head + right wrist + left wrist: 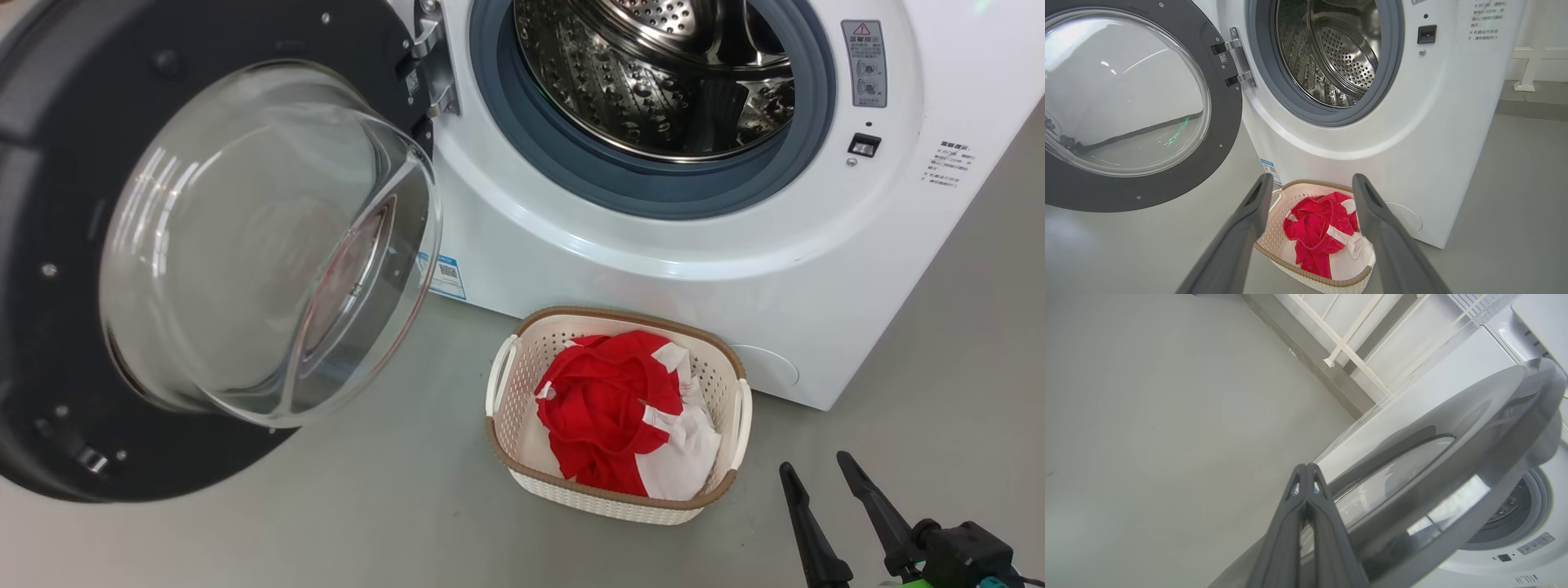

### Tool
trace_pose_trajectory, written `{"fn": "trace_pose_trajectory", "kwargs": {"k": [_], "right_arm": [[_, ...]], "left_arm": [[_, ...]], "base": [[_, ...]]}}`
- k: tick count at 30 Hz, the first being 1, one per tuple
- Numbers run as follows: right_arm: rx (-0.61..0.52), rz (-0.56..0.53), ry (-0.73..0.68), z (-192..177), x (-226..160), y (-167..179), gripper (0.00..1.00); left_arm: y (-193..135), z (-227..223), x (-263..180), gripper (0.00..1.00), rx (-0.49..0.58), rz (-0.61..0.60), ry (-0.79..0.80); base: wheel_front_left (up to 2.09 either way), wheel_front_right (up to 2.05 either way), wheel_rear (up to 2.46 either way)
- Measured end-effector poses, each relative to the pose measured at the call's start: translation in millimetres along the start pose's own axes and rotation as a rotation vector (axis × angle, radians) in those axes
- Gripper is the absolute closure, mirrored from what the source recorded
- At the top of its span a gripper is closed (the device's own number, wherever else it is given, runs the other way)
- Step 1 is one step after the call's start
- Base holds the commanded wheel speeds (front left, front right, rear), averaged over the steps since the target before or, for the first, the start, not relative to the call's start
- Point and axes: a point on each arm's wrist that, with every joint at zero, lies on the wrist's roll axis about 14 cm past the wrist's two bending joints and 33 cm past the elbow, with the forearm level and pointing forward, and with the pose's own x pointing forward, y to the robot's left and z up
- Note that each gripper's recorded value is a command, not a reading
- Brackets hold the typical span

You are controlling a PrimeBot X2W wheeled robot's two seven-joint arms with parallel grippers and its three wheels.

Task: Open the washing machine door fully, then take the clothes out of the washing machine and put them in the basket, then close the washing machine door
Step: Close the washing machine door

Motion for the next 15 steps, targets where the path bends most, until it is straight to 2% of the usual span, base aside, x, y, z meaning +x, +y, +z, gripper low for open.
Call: {"fn": "trace_pose_trajectory", "kwargs": {"k": [15], "right_arm": [[-0.007,-0.007,-0.031,10,-3,3,0.0]], "left_arm": [[-56,-39,-20,1.0,0.117,-0.233,0.139]], "base": [[0.0,0.0,0.0]]}}
